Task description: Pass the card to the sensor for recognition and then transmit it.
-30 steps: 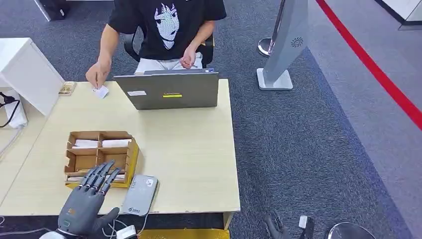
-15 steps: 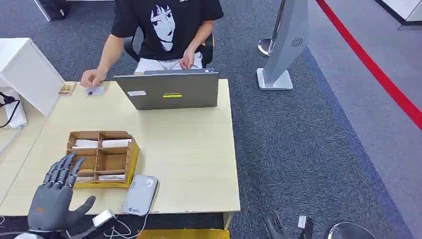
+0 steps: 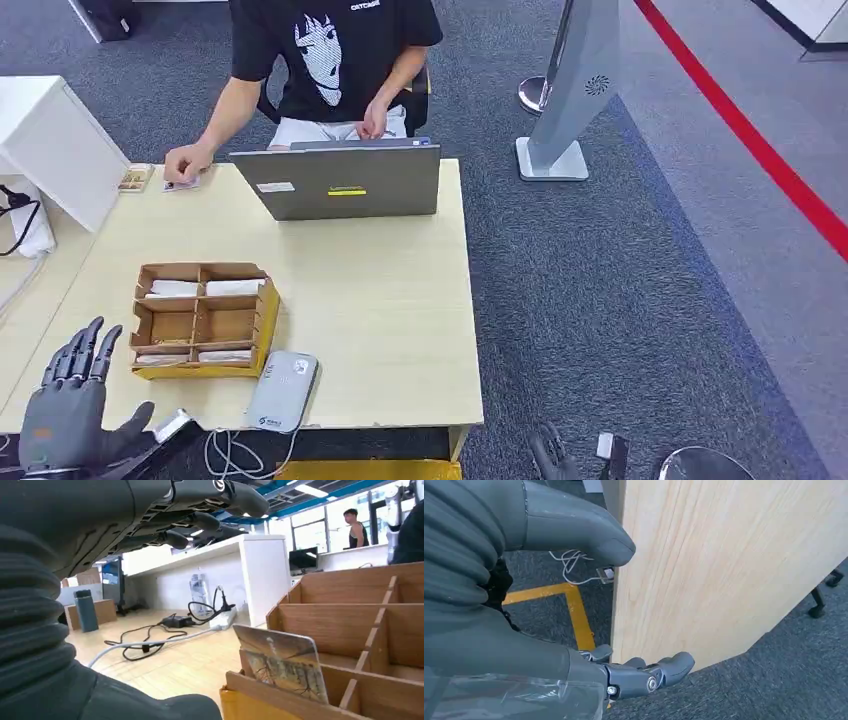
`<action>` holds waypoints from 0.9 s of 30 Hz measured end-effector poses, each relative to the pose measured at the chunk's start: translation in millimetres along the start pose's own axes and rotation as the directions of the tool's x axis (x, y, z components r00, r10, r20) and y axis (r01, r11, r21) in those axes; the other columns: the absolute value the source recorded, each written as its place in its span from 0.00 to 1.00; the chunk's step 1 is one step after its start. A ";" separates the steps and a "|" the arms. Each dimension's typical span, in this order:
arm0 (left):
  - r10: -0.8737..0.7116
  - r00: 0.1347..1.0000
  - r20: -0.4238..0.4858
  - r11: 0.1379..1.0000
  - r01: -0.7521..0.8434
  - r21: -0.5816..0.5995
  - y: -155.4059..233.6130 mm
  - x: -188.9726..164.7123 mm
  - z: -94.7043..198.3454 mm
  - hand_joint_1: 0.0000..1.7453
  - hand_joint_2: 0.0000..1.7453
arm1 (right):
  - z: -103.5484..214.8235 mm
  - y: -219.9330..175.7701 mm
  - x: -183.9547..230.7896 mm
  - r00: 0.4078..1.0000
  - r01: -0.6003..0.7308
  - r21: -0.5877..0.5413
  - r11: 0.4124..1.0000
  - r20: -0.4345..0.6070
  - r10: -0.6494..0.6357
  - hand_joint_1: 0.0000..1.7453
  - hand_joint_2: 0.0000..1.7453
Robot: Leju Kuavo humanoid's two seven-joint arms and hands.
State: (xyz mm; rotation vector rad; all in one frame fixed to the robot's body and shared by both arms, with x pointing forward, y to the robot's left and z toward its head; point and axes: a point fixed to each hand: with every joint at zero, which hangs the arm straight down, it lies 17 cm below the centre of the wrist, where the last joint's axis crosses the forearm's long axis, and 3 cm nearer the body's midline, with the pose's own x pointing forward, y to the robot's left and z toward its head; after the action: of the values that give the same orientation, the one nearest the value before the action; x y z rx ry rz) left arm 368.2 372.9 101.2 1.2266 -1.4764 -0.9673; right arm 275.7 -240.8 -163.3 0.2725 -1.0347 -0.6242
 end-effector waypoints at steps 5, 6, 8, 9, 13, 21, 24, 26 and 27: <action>-0.005 1.000 -0.013 1.000 0.005 -0.014 -6.3 -4.2 1.2 0.00 1.00 | 0.1 0.3 -0.4 1.000 0.000 0.001 1.000 -0.001 0.000 0.00 1.00; -0.007 1.000 -0.012 1.000 0.007 -0.015 -6.9 -4.3 0.8 0.00 1.00 | 0.1 0.3 -0.4 1.000 0.000 0.001 1.000 -0.001 0.000 0.00 1.00; -0.015 1.000 -0.001 1.000 0.015 -0.023 -10.3 -1.3 0.1 0.00 1.00 | 0.1 0.5 -0.6 1.000 -0.001 0.002 1.000 -0.003 0.001 0.00 1.00; -0.024 1.000 0.004 0.999 0.024 -0.027 -11.6 -0.3 -0.4 0.00 1.00 | 0.0 0.7 -0.6 1.000 -0.002 0.003 1.000 -0.003 0.002 0.00 1.00; -0.092 0.996 0.001 0.994 0.092 -0.056 -16.2 -4.8 -7.8 0.00 1.00 | -0.5 1.9 -2.5 1.000 -0.009 0.007 1.000 -0.015 0.010 0.00 1.00; -0.121 0.992 0.033 0.989 0.124 -0.082 -13.2 -6.8 -27.8 0.00 1.00 | -2.4 3.7 -1.2 1.000 -0.012 0.010 1.000 -0.015 0.012 0.00 1.00; -0.120 0.992 0.050 0.988 0.124 -0.090 -14.0 -2.1 -32.0 0.00 1.00 | -2.9 4.3 -0.7 1.000 -0.013 0.011 1.000 -0.015 0.013 0.00 1.00; -0.104 0.993 0.057 0.989 0.109 -0.100 -15.8 1.0 -33.9 0.00 1.00 | -3.3 4.4 0.0 1.000 -0.011 0.010 1.000 -0.013 0.011 0.00 1.00; -0.095 0.994 0.061 0.989 0.101 -0.104 -16.7 3.2 -34.6 0.00 1.00 | -3.6 4.8 0.3 1.000 -0.011 0.011 1.000 -0.012 0.011 0.00 1.00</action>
State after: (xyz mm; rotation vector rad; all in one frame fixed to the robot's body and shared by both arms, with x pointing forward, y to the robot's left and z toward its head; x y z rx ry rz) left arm 405.5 366.7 93.9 1.2119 -1.3998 -1.1404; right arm 280.7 -237.5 -162.6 0.2798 -1.0272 -0.6065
